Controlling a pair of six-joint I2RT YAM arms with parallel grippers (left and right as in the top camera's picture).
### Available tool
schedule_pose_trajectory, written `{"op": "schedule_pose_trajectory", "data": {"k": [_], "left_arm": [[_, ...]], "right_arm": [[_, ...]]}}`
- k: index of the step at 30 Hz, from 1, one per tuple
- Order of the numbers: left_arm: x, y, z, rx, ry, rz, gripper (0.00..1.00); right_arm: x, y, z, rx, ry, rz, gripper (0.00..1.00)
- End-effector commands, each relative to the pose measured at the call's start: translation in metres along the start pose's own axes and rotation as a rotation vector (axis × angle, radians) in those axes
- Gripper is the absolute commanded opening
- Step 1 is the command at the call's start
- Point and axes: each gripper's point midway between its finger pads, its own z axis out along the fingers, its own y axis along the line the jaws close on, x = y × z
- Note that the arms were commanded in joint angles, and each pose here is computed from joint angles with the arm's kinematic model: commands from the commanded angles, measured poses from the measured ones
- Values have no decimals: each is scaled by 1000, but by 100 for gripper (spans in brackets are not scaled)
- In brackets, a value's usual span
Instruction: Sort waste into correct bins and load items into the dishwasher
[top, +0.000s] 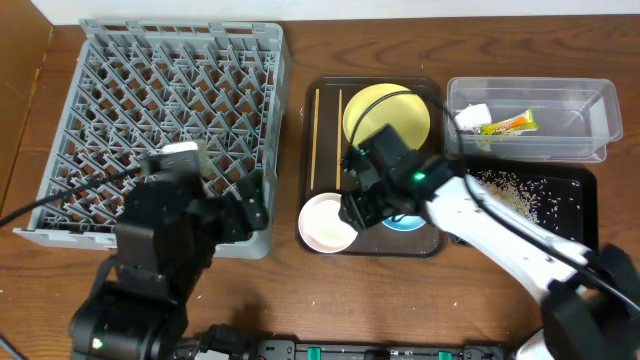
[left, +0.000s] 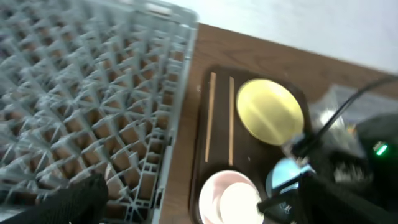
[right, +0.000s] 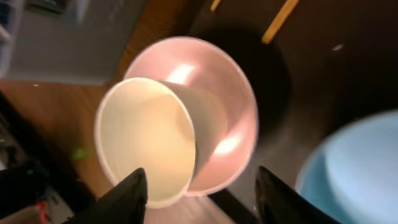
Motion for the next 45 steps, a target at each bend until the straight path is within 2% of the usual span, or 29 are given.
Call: {"op": "schedule_pose_trajectory", "data": {"k": [1, 2, 4, 6, 11, 18, 22, 26, 27, 30, 33, 39, 45], "left_arm": [[-4, 13, -2, -67, -17, -115, 98], [-3, 13, -2, -64, -14, -114, 98], [-1, 8, -2, -34, 1, -114, 98], [1, 6, -2, -27, 11, -113, 98], [3, 15, 4, -86, 24, -112, 98], [24, -32, 26, 148, 218, -133, 98], [16, -70, 26, 377, 257, -159, 99], [-9, -112, 2, 682, 214, -132, 100], [-15, -128, -11, 803, 207, -102, 100], [-18, -149, -34, 986, 221, -48, 100], [-15, -158, -48, 1091, 257, -23, 100], [-10, -162, -56, 1161, 308, -20, 100], [-8, -164, -60, 1188, 322, -15, 100]], "right_arm": [[8, -3, 21, 45, 44, 4, 38], [9, -8, 23, 72, 48, 18, 21], [7, -12, 24, 86, 42, 31, 8], [-1, -8, 20, 60, 17, 30, 1], [-39, 7, -23, -50, -91, 28, 1], [-85, 8, -127, -216, -315, -13, 1], [-90, 17, -179, -407, -402, -86, 1], [-80, 43, -224, -699, -448, -247, 1], [-77, 51, -238, -786, -462, -296, 1], [-74, 62, -252, -869, -473, -366, 1], [-75, 71, -256, -899, -475, -408, 1], [-68, 99, -265, -983, -468, -555, 1], [-74, 112, -259, -957, -484, -589, 1]]}}
